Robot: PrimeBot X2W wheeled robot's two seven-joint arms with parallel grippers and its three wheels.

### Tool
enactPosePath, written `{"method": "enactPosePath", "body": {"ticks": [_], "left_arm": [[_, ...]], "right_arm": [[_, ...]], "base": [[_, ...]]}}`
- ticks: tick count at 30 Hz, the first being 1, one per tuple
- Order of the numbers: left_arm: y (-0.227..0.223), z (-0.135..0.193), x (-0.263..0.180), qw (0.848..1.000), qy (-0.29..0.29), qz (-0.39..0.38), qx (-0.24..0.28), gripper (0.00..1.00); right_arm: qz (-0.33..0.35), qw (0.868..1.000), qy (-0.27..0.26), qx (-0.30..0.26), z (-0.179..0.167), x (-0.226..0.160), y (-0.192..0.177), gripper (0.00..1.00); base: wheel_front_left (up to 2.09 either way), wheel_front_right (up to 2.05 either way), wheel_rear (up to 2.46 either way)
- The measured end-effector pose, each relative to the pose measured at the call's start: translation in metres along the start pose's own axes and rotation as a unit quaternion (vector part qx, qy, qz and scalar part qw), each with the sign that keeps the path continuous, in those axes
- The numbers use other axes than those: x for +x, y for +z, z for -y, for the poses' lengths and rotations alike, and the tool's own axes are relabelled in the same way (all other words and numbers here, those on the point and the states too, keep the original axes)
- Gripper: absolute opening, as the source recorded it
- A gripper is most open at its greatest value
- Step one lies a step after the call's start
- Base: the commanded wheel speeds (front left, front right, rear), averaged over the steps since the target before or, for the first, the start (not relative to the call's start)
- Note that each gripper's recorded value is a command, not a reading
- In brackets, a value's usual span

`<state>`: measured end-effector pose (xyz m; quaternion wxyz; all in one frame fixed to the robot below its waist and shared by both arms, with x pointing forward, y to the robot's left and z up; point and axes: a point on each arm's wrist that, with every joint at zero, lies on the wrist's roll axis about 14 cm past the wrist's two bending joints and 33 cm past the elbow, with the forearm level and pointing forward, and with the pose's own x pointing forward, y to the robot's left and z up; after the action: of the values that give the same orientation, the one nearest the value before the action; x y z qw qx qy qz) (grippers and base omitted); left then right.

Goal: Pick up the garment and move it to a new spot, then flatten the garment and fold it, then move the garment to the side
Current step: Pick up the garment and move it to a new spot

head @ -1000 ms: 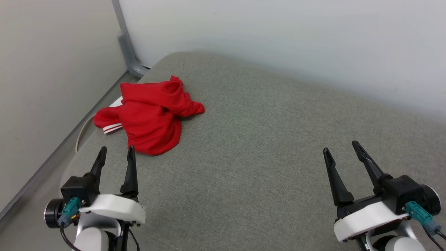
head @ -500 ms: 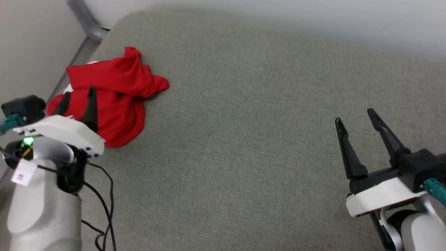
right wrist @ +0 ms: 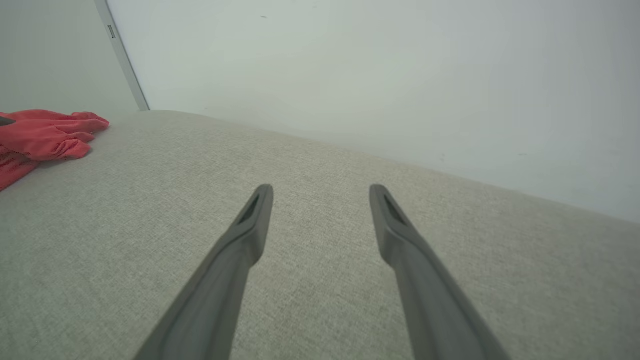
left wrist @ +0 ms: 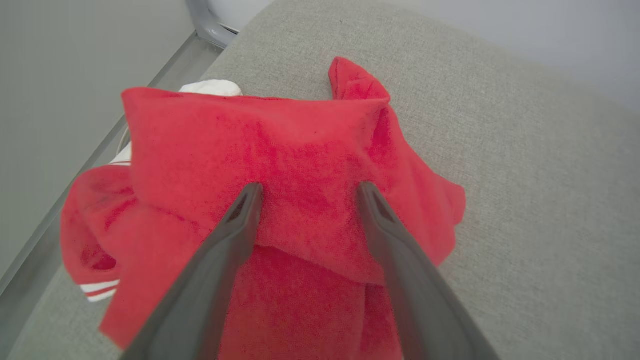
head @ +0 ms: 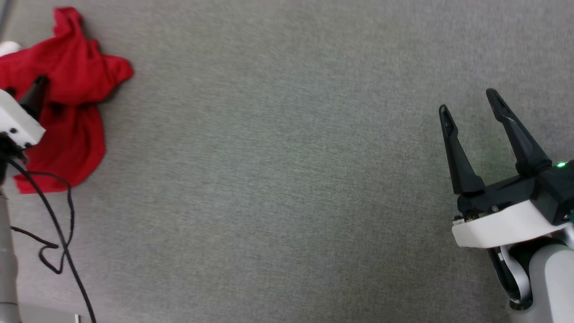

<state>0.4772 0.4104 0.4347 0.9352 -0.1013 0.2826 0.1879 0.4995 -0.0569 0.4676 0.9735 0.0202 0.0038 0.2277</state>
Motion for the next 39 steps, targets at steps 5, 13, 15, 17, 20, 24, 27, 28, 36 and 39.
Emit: {"method": "enactPosePath", "body": {"ticks": [5,13,15,17,20,24,27,28,36,39], "left_arm": [[-0.043,-0.007,0.029,0.994,0.025,-0.104,-0.014,1.00],[-0.079,-0.004,0.046,0.973,0.039,-0.225,-0.027,0.62],[-0.078,-0.002,0.046,0.973,0.038,-0.228,-0.026,0.00],[-0.078,-0.002,0.044,0.974,0.037,-0.221,-0.023,0.00],[-0.073,-0.002,0.040,0.980,0.038,-0.194,-0.019,0.00],[-0.058,0.000,0.033,0.991,0.033,-0.130,-0.012,0.00],[-0.034,0.004,0.025,0.998,0.025,-0.056,-0.010,0.00],[-0.024,0.007,0.021,0.999,0.019,-0.029,-0.005,0.00],[0.033,0.025,-0.028,0.987,0.002,0.163,0.008,0.00],[0.039,0.041,-0.049,0.978,-0.017,0.208,0.011,0.00]], "right_arm": [[-0.020,1.000,-0.009,0.007,0.010,0.003,-0.024,1.00],[-0.037,0.999,-0.018,0.013,0.020,0.004,-0.045,1.00],[-0.036,0.999,-0.018,0.014,0.020,0.004,-0.045,1.00],[-0.034,0.999,-0.019,0.014,0.019,0.004,-0.042,1.00],[-0.025,0.999,-0.022,0.016,0.019,0.003,-0.036,1.00],[-0.009,0.999,-0.032,0.016,0.020,-0.003,-0.021,1.00],[0.004,0.999,-0.041,0.017,0.021,-0.009,-0.008,1.00],[0.007,0.999,-0.044,0.017,0.021,-0.012,-0.003,1.00],[0.045,0.996,-0.074,0.012,0.022,-0.043,0.040,1.00],[0.052,0.995,-0.087,0.009,0.024,-0.058,0.052,1.00]], "base": [[0.00,0.00,0.00],[0.00,0.00,0.00],[0.00,0.00,0.00],[0.00,0.00,0.00],[0.00,0.00,0.00],[0.00,0.00,0.00],[0.00,0.00,0.00],[0.00,0.00,0.00],[0.00,0.00,0.00],[0.00,0.00,0.00]]}}
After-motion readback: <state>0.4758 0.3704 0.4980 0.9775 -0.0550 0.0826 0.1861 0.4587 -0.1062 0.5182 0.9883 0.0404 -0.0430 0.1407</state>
